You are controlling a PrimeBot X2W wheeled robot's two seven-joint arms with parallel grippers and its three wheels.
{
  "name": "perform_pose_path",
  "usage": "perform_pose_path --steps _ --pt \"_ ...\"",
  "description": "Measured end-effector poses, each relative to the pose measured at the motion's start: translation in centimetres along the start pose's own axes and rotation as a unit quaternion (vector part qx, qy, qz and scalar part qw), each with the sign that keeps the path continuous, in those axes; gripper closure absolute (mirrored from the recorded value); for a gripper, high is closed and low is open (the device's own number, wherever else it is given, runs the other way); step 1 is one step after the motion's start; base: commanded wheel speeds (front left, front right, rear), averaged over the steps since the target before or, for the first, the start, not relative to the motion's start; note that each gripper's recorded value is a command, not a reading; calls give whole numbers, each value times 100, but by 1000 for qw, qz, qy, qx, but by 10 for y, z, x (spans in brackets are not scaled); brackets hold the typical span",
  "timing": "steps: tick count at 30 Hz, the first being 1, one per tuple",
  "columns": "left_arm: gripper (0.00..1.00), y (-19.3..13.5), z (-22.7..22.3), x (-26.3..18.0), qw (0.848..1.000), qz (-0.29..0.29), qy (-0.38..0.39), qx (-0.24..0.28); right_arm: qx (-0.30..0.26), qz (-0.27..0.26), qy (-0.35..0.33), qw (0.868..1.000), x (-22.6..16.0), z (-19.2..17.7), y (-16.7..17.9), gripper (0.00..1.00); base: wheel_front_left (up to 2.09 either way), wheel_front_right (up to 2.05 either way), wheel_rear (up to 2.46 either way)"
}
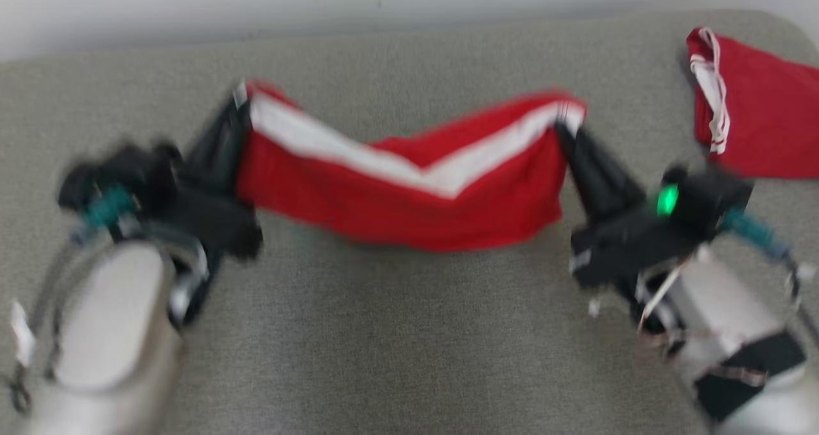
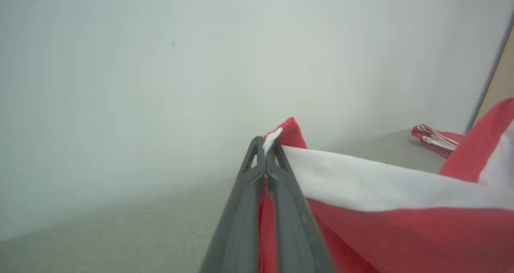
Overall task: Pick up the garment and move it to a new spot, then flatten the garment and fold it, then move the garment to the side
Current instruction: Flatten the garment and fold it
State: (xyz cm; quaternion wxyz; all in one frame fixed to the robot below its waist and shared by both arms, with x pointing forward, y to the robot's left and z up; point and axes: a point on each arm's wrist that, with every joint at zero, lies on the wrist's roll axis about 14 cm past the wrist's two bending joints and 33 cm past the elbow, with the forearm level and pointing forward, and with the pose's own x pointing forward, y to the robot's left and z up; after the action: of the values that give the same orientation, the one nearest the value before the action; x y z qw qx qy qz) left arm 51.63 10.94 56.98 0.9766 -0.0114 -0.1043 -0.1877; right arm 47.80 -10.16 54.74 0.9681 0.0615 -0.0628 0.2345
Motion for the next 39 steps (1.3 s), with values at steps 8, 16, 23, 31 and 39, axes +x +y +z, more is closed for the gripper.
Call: perform_pose_path --steps 8,16,23,31,39 --pt "100 25 90 105 994 -26 -94 45 -26 14 -93 995 104 88 -36 100 0 0 0" --pt "100 64 111 180 992 -10 -96 77 -35 5 -136 990 187 140 -72 100 0 0 0" --pt "100 100 123 223 990 24 -103 97 -44 -14 -144 988 232 149 -95 100 0 0 0" --pt "100 106 131 251 987 35 -116 104 -72 -44 -147 986 251 159 -119 100 0 0 0" --pt "100 108 93 260 991 33 -93 90 -79 -44 -121 989 262 123 -124 100 0 0 0"
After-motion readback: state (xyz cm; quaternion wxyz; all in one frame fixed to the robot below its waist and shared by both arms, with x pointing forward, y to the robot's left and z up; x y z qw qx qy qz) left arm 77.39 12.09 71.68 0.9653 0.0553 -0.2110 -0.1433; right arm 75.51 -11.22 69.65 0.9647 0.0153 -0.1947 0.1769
